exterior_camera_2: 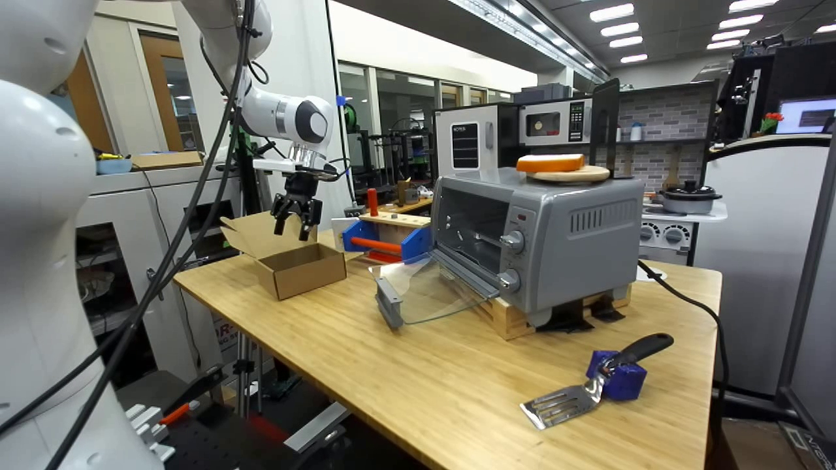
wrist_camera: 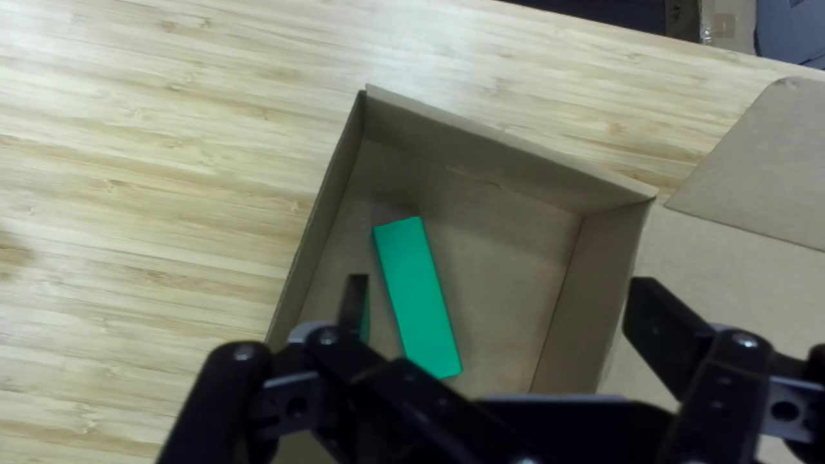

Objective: Take the green block out of the box and put it on the table

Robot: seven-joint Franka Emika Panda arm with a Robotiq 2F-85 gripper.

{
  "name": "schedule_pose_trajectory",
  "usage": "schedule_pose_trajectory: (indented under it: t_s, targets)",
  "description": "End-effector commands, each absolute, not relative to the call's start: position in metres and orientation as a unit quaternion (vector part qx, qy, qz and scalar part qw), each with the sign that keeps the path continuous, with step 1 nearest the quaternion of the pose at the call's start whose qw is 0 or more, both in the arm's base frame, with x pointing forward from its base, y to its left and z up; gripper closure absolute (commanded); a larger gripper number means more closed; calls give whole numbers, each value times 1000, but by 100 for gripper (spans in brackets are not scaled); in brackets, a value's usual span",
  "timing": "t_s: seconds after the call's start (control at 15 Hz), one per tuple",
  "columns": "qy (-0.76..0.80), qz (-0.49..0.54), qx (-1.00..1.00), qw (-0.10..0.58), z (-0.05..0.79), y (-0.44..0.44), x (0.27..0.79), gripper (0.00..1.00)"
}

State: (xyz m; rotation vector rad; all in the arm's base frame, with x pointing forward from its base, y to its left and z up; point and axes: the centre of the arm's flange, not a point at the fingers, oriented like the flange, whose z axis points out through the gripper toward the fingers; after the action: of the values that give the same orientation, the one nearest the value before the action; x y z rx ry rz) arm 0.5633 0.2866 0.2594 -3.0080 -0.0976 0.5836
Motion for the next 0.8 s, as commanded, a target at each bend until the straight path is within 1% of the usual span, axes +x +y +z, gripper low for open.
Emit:
schedule_pose_trajectory:
  t_s: [0.0,0.33,0.73]
  targets:
    - [-37,190,-980,35,259,288,566,0]
    - [-37,203,-978,35,243,293,573,0]
    - [-35,223,-974,29,200,282,601,0]
